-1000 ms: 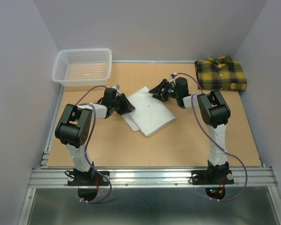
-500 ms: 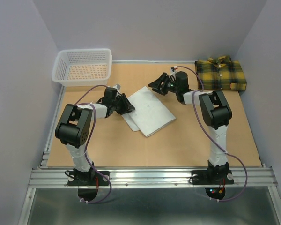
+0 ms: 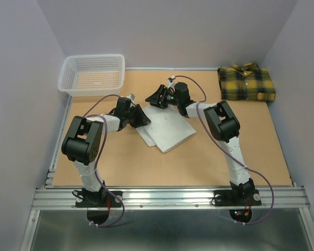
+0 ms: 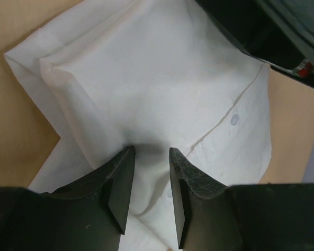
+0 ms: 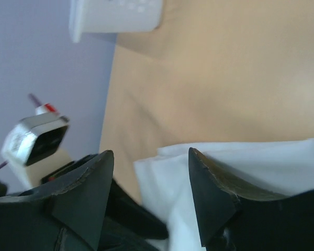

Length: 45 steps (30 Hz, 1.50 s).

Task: Fold and stack the long sleeve shirts
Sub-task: Fold the shirt

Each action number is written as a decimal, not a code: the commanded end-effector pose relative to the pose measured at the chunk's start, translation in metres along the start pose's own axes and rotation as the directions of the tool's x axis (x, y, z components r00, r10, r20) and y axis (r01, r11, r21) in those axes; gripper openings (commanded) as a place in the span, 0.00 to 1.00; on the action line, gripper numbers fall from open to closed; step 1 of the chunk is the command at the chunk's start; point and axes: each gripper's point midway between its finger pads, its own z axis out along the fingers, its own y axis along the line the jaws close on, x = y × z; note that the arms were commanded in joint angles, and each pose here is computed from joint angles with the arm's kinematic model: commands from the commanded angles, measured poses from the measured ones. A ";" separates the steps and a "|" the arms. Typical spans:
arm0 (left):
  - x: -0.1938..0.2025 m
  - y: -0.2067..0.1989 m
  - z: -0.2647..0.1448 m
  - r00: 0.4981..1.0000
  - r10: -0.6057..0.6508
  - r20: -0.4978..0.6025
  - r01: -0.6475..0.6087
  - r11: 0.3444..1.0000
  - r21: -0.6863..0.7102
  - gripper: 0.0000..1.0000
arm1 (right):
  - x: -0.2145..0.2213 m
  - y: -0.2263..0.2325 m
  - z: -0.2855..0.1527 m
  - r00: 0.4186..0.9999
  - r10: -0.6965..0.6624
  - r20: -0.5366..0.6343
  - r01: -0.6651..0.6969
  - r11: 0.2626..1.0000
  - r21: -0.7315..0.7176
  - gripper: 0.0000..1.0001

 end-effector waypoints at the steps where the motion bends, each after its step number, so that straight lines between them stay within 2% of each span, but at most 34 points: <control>1: 0.048 0.059 -0.005 0.990 -0.040 -0.138 0.011 0.977 -0.211 0.45 | -0.036 -0.011 0.012 0.995 -0.024 0.094 0.023 1.000 0.012 0.64; 5: 0.054 0.062 -0.008 0.988 -0.048 -0.148 0.015 0.976 -0.219 0.45 | -0.049 -0.044 0.010 0.989 0.002 0.148 -0.014 0.997 0.081 0.64; 11: 0.058 0.068 -0.010 0.987 -0.053 -0.150 0.017 0.972 -0.235 0.45 | -0.087 -0.108 -0.031 0.961 0.017 0.274 -0.091 0.961 0.260 0.65; 13: 0.059 0.068 -0.010 0.987 -0.052 -0.154 0.015 0.972 -0.236 0.45 | -0.093 -0.118 -0.040 0.959 0.018 0.282 -0.103 0.951 0.292 0.65; 16: 0.051 0.067 -0.011 0.990 -0.032 -0.139 -0.003 0.970 -0.245 0.45 | -0.103 -0.114 -0.054 0.963 -0.025 0.269 -0.063 0.947 0.314 0.65; 17: 0.042 0.063 -0.011 0.993 -0.013 -0.120 -0.017 0.969 -0.247 0.45 | -0.109 -0.098 -0.058 0.963 -0.050 0.264 -0.033 0.954 0.299 0.66; 19: 0.033 0.059 -0.014 0.993 0.019 -0.113 -0.047 0.967 -0.250 0.47 | -0.104 -0.095 -0.070 0.970 -0.092 0.227 0.012 0.943 0.332 0.66; 21: 0.017 0.050 -0.016 0.995 0.050 -0.089 -0.072 0.963 -0.260 0.48 | -0.114 -0.071 -0.089 0.958 -0.172 0.228 0.082 0.930 0.357 0.66; 22: 0.009 0.046 -0.019 0.994 0.075 -0.077 -0.093 0.961 -0.262 0.50 | -0.099 -0.079 -0.102 0.965 -0.163 0.205 0.071 0.915 0.396 0.66; 23: -0.003 0.042 -0.023 0.995 0.089 -0.054 -0.101 0.953 -0.286 0.50 | -0.110 -0.059 -0.117 0.951 -0.213 0.225 0.109 0.909 0.402 0.66; 24: -0.010 0.039 -0.026 0.994 0.104 -0.040 -0.111 0.950 -0.292 0.52 | -0.091 -0.067 -0.129 0.961 -0.199 0.193 0.099 0.897 0.432 0.66; 26: -0.028 0.028 -0.038 0.991 0.134 -0.001 -0.128 0.942 -0.310 0.61 | -0.083 -0.065 -0.146 0.956 -0.252 0.147 0.155 0.865 0.477 0.65; 28: -0.042 0.015 -0.051 0.987 0.157 0.042 -0.136 0.942 -0.308 0.70 | -0.062 -0.059 -0.167 0.966 -0.244 0.084 0.169 0.844 0.510 0.64; 31: -0.052 0.006 -0.067 0.983 0.166 0.084 -0.131 0.939 -0.319 0.76 | -0.038 -0.047 -0.191 0.968 -0.250 0.005 0.211 0.825 0.525 0.62; 37: -0.031 0.022 -0.079 0.990 0.122 0.077 -0.086 0.929 -0.361 0.75 | 0.021 -0.038 -0.214 0.972 -0.207 -0.109 0.234 0.827 0.511 0.43; 40: -0.014 0.035 -0.073 0.994 0.092 0.052 -0.067 0.927 -0.369 0.72 | 0.048 -0.036 -0.208 0.964 -0.201 -0.172 0.261 0.830 0.493 0.43; 45: -0.015 0.048 -0.059 0.994 0.089 0.069 -0.056 0.918 -0.392 0.62 | 0.074 -0.048 -0.200 0.950 -0.205 -0.234 0.301 0.800 0.520 0.41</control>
